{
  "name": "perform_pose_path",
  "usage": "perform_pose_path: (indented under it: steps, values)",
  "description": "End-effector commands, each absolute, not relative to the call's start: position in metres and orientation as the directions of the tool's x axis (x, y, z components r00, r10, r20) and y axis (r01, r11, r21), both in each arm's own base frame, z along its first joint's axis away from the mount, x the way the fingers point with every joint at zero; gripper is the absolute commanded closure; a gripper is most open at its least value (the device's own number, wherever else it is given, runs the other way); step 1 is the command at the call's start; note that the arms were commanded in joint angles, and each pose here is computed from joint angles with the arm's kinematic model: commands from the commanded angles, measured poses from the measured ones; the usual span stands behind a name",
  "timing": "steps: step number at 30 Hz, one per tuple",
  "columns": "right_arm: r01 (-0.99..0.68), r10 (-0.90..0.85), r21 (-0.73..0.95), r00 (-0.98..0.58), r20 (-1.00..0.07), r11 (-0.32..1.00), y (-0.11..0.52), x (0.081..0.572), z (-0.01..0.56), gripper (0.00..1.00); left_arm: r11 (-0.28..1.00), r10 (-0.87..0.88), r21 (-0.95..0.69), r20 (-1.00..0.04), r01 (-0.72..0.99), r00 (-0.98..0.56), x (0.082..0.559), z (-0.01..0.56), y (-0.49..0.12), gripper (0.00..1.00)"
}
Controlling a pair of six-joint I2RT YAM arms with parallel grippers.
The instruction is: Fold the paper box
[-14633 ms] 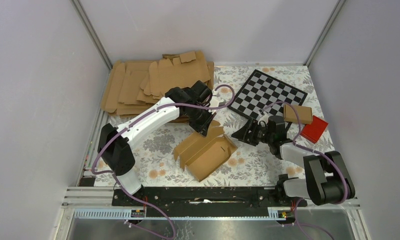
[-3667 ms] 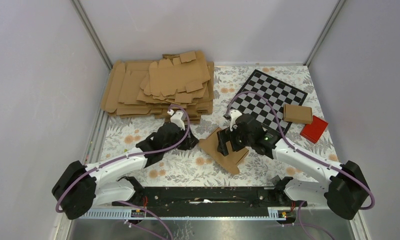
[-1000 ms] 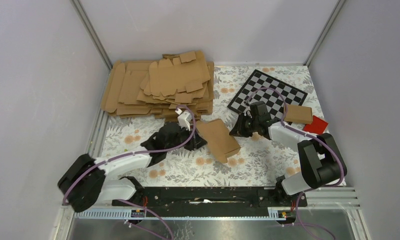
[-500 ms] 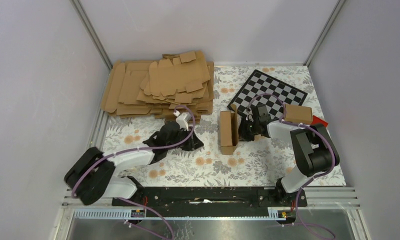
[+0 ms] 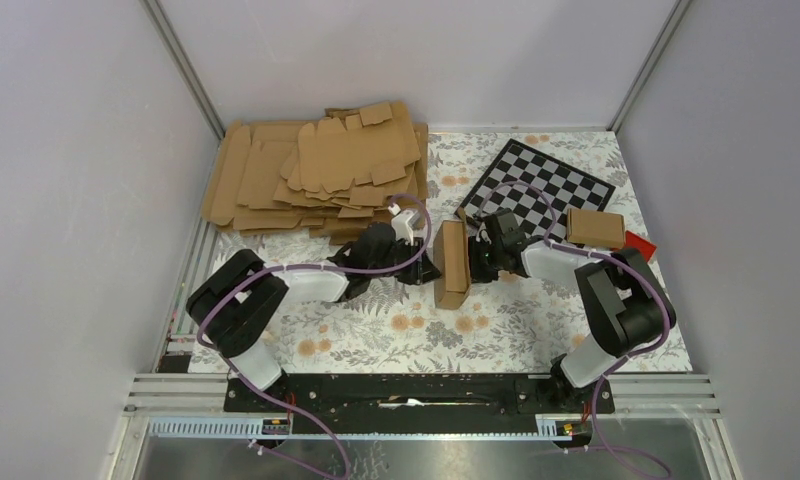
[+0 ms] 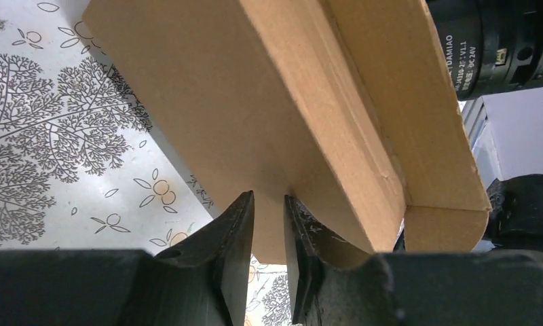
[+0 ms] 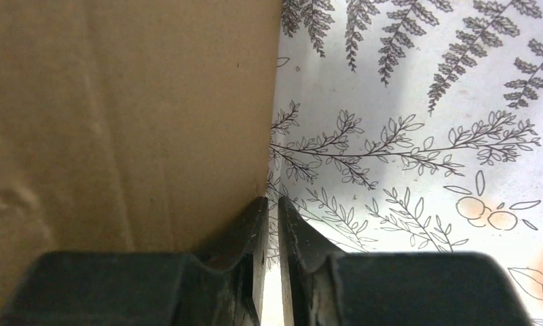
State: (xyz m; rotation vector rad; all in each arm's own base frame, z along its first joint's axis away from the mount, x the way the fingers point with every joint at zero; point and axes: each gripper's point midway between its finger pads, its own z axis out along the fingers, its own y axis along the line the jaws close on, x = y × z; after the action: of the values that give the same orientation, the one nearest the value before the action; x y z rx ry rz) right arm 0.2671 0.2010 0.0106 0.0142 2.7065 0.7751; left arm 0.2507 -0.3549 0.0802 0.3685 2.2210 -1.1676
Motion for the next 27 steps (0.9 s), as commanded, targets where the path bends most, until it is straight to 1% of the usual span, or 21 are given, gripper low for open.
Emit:
perform_pose_path:
  steps: [1, 3, 5, 8, 14, 17, 19, 20, 21, 23, 25, 27]
  values:
    - [-0.150, 0.005, 0.424, -0.940, -0.342, 0.893, 0.213, 0.263, 0.007, 0.81, 0.482, 0.015, -0.624, -0.696, 0.615, -0.718, 0.253, 0.110, -0.375, 0.73]
    - [-0.184, -0.025, 0.424, -0.935, -0.354, 0.887, 0.225, 0.261, 0.010, 0.81, 0.467, 0.059, -0.617, -0.693, 0.633, -0.719, 0.243, 0.110, -0.373, 0.72]
    - [-0.198, -0.039, 0.428, -0.935, -0.352, 0.882, 0.231, 0.259, 0.011, 0.81, 0.484, 0.073, -0.612, -0.684, 0.626, -0.726, 0.233, 0.106, -0.362, 0.70]
    - [-0.210, -0.046, 0.440, -0.934, -0.354, 0.873, 0.234, 0.256, 0.015, 0.80, 0.529, 0.072, -0.604, -0.667, 0.596, -0.741, 0.222, 0.102, -0.341, 0.68]
    - [-0.225, -0.062, 0.455, -0.936, -0.346, 0.862, 0.227, 0.237, 0.018, 0.78, 0.540, 0.023, -0.635, -0.645, 0.552, -0.764, 0.201, 0.104, -0.317, 0.64]
    - [-0.226, -0.068, 0.422, -0.932, -0.356, 0.878, 0.218, 0.233, 0.016, 0.76, 0.542, -0.031, -0.654, -0.644, 0.529, -0.764, 0.202, 0.107, -0.305, 0.59]
    - [-0.231, -0.076, 0.408, -0.929, -0.361, 0.883, 0.215, 0.233, 0.017, 0.75, 0.525, -0.066, -0.675, -0.640, 0.519, -0.765, 0.205, 0.113, -0.302, 0.53]
    - [-0.237, -0.081, 0.403, -0.927, -0.368, 0.884, 0.214, 0.234, 0.019, 0.75, 0.516, -0.083, -0.684, -0.639, 0.516, -0.765, 0.206, 0.117, -0.301, 0.48]
    - [-0.241, -0.084, 0.392, -0.922, -0.378, 0.888, 0.212, 0.236, 0.022, 0.75, 0.507, -0.100, -0.692, -0.639, 0.514, -0.762, 0.207, 0.121, -0.301, 0.40]
    - [-0.242, -0.075, 0.367, -0.907, -0.415, 0.898, 0.208, 0.242, 0.030, 0.75, 0.488, -0.132, -0.703, -0.645, 0.517, -0.752, 0.210, 0.130, -0.301, 0.33]
    - [-0.244, -0.057, 0.354, -0.884, -0.464, 0.903, 0.205, 0.250, 0.043, 0.74, 0.476, -0.169, -0.711, -0.652, 0.518, -0.739, 0.216, 0.140, -0.302, 0.29]
    - [-0.248, -0.040, 0.348, -0.860, -0.509, 0.904, 0.202, 0.256, 0.056, 0.71, 0.478, -0.199, -0.717, -0.650, 0.507, -0.733, 0.224, 0.145, -0.302, 0.29]
